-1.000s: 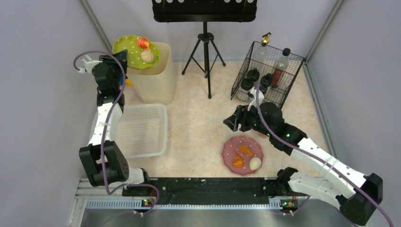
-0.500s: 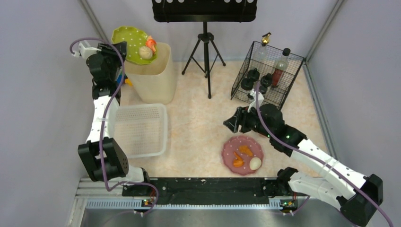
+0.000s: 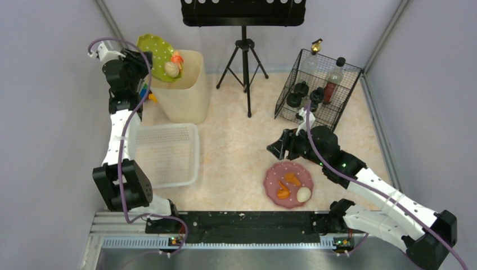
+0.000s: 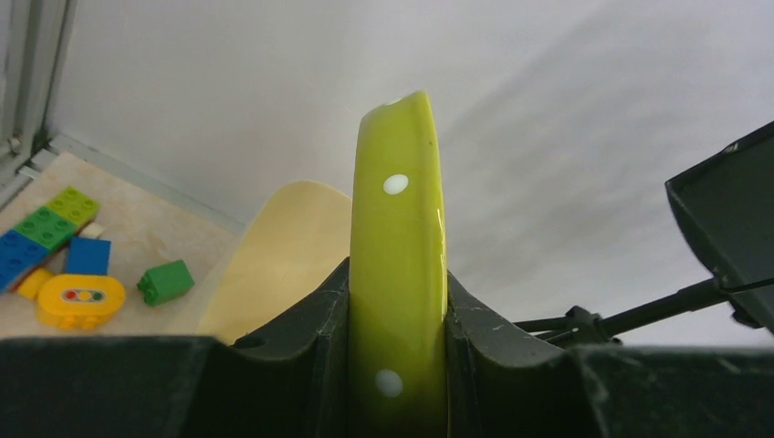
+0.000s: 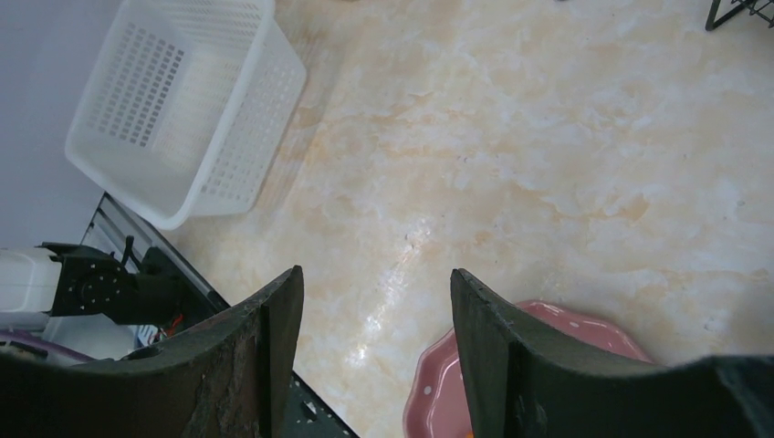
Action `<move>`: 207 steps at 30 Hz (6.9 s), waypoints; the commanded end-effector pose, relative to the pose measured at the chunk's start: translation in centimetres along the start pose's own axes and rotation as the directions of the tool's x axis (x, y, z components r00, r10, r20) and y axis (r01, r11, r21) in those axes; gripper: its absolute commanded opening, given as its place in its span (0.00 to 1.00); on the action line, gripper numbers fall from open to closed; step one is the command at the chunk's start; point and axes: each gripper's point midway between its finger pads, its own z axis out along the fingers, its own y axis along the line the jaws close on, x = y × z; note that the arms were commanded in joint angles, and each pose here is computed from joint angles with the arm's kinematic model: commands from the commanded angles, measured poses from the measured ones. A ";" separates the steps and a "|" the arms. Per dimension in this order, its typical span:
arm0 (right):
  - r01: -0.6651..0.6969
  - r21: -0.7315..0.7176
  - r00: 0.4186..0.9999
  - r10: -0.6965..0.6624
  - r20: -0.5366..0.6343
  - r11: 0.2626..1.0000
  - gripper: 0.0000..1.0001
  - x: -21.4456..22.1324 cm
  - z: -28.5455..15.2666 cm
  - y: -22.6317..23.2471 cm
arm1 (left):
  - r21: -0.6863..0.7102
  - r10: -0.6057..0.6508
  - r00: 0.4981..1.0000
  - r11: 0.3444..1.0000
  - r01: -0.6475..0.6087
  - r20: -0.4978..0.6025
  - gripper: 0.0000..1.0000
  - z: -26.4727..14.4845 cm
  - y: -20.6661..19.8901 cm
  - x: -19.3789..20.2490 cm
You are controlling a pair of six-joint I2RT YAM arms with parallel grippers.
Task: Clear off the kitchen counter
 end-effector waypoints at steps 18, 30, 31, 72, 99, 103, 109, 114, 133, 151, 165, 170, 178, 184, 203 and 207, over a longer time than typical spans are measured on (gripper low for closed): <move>0.032 -0.061 0.999 -0.031 0.018 0.998 0.59 0.9 0.0 0.4 | 0.050 0.671 0.693 0.708 -0.705 0.262 0.00 0.4 -11.4 -3.0; 0.026 -0.086 1.000 -0.025 0.013 0.996 0.59 1.1 -0.2 0.9 | -0.146 0.717 0.604 0.678 -0.720 0.348 0.00 -2.2 -12.0 -6.5; 0.024 -0.091 1.000 -0.023 0.012 0.996 0.59 1.1 -0.2 1.0 | -0.168 0.710 0.605 0.688 -0.706 0.360 0.00 -2.7 -12.2 -7.3; 0.006 -0.149 1.000 -0.005 0.007 0.989 0.59 2.2 -2.5 1.6 | -0.059 0.132 0.989 0.989 -0.137 -0.073 0.00 -26.2 -6.9 0.9; 0.002 -0.155 1.000 -0.006 -0.029 0.988 0.59 3.7 -2.7 1.2 | -0.358 0.095 0.984 0.923 -0.143 -0.147 0.00 -29.0 5.5 9.1; 0.001 -0.155 0.999 -0.006 -0.037 0.988 0.59 3.9 -2.5 1.1 | -0.400 0.101 0.987 0.905 -0.143 -0.125 0.00 -28.5 7.1 9.7; -0.009 -0.162 0.999 0.000 -0.051 0.987 0.59 4.6 -2.2 1.0 | -0.450 0.111 0.989 0.881 -0.143 -0.097 0.00 -27.6 8.6 9.8; -0.013 -0.165 0.998 0.004 -0.057 0.986 0.59 5.0 -2.1 0.9 | -0.490 0.112 0.988 0.859 -0.149 -0.104 0.00 -27.4 10.4 10.3; -0.028 -0.173 0.997 0.015 -0.078 0.985 0.59 6.1 -1.9 0.6 | -0.583 -0.126 0.977 0.812 0.003 -0.170 0.00 -26.7 18.8 16.6; -0.049 -0.173 0.997 0.037 -0.071 0.984 0.60 5.8 -2.1 0.8 | -0.594 -0.322 0.872 0.804 0.046 -0.368 0.56 -27.7 19.5 23.2; -0.048 -0.152 0.997 0.039 -0.067 0.987 0.63 5.5 -1.9 0.6 | -0.522 -0.303 0.859 0.851 0.050 -0.412 0.99 -28.0 16.5 22.1; -0.040 -0.128 0.997 0.031 -0.069 0.991 0.64 5.3 -1.8 0.3 | -0.467 -0.312 0.835 0.881 0.075 -0.454 0.99 -27.5 14.3 21.6; -0.034 -0.110 0.997 0.026 -0.071 0.993 0.66 4.9 -1.4 0.2 | -0.386 -0.264 0.819 0.921 0.056 -0.509 0.99 -27.2 11.4 19.8; -0.034 -0.115 0.997 0.026 -0.076 0.993 0.67 4.9 -1.0 0.3 | -0.396 -0.238 0.825 0.918 0.019 -0.512 0.99 -27.5 11.7 19.5; -0.066 -0.147 0.995 0.054 -0.083 0.987 0.69 6.7 -0.1 -0.1 | -0.666 -0.315 0.813 0.737 -0.115 -0.489 0.99 -28.1 17.7 20.3; -0.081 -0.151 0.993 0.067 -0.095 0.985 0.69 7.4 -0.1 -0.3 | -0.696 -0.300 0.817 0.698 -0.165 -0.494 0.99 -27.9 18.3 20.3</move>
